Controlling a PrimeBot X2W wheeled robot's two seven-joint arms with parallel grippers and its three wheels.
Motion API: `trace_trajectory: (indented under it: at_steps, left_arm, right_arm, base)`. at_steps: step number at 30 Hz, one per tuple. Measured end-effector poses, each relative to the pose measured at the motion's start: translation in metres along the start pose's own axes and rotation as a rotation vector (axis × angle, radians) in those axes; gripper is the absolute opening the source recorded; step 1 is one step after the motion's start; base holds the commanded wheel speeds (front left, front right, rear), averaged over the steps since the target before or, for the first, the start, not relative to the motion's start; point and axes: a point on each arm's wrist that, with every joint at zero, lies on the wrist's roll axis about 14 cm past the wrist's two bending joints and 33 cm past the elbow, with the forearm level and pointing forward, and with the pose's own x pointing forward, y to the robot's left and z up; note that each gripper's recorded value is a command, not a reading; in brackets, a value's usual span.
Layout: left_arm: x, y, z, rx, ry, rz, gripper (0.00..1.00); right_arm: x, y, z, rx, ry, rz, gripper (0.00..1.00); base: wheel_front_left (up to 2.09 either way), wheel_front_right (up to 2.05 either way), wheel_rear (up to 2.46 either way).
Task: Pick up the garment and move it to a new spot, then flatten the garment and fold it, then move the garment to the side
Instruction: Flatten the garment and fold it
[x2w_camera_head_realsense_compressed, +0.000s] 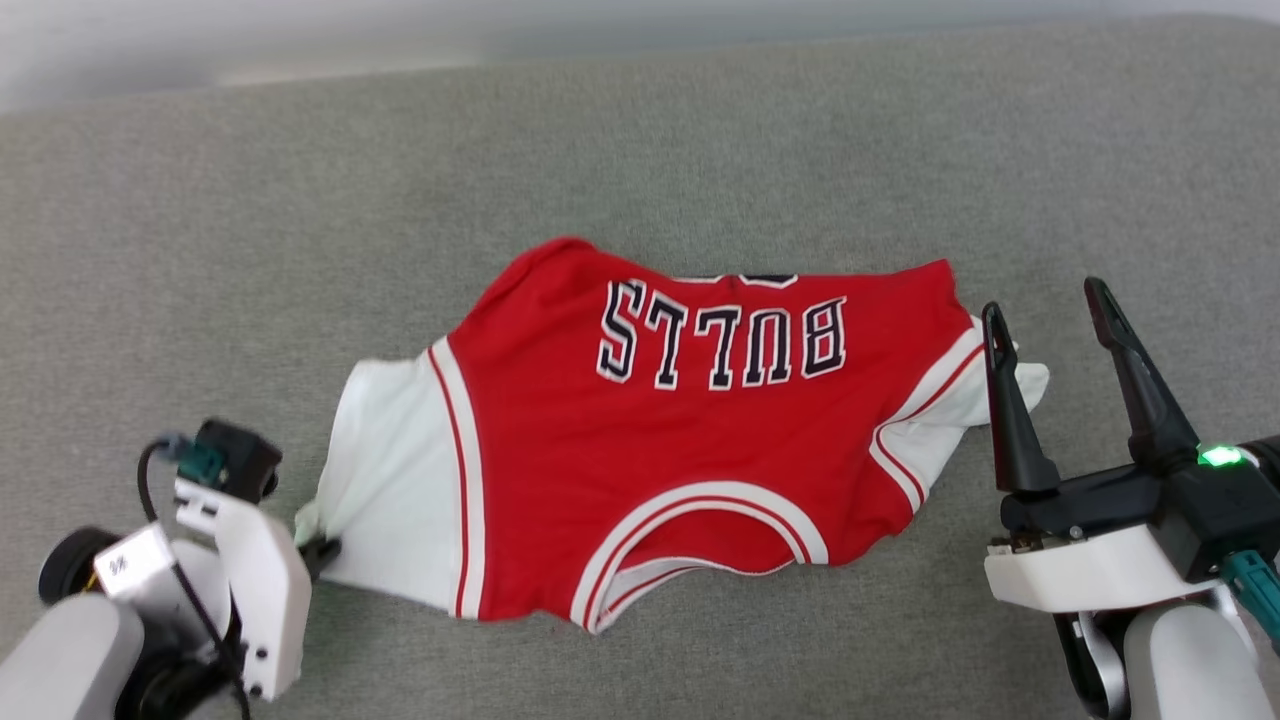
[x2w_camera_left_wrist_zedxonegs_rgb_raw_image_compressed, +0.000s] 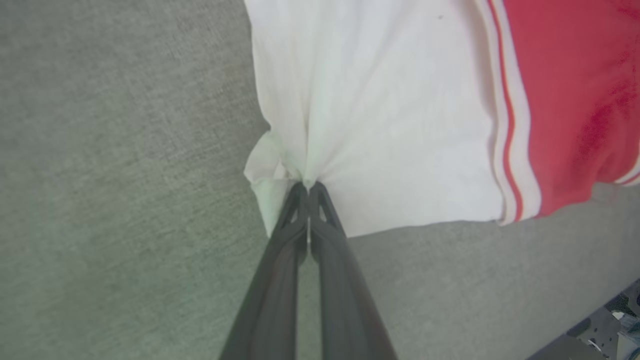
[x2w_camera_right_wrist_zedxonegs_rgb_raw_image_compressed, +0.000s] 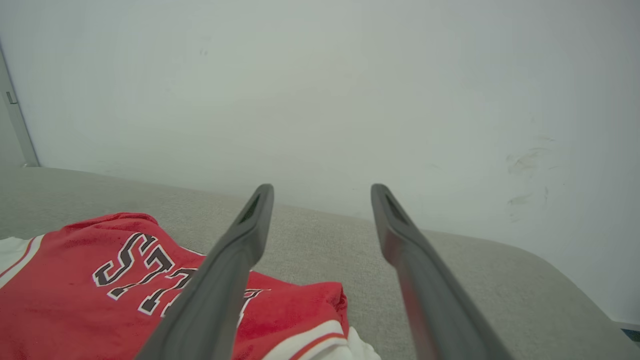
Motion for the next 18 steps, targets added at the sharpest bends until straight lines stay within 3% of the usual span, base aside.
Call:
trace_trajectory:
  at_steps: [6,13,14,15,17,18]
  left_arm:
    - [-0.033,0.0,-0.046,-0.01,0.02,0.026,0.0]
    - [-0.058,-0.028,-0.082,-0.053,-0.014,-0.005,0.0]
    - [-0.063,-0.03,-0.059,-0.058,-0.17,0.029,0.79]
    - [-0.065,-0.03,-0.046,-0.056,-0.242,0.037,1.0]
    - [-0.068,-0.029,-0.032,-0.077,-0.322,0.052,1.0]
    - [-0.076,-0.032,-0.006,-0.082,-0.477,0.062,1.0]
  right_arm:
    - [-0.011,0.005,0.012,0.001,-0.015,0.01,1.0]
    - [-0.019,0.014,0.02,0.005,-0.026,0.03,1.0]
    - [-0.021,0.018,0.021,0.004,-0.025,0.042,1.0]
    - [-0.021,0.019,0.021,0.003,-0.024,0.044,1.0]
    - [-0.022,0.02,0.021,0.003,-0.023,0.045,1.0]
    - [-0.022,0.019,0.024,0.0,-0.03,0.044,1.0]
  base:
    - [0.0,0.0,0.0]
    - [0.0,0.0,0.0]
    - [0.0,0.0,0.0]
    - [0.0,0.0,0.0]
    - [0.0,0.0,0.0]
    - [0.0,0.0,0.0]
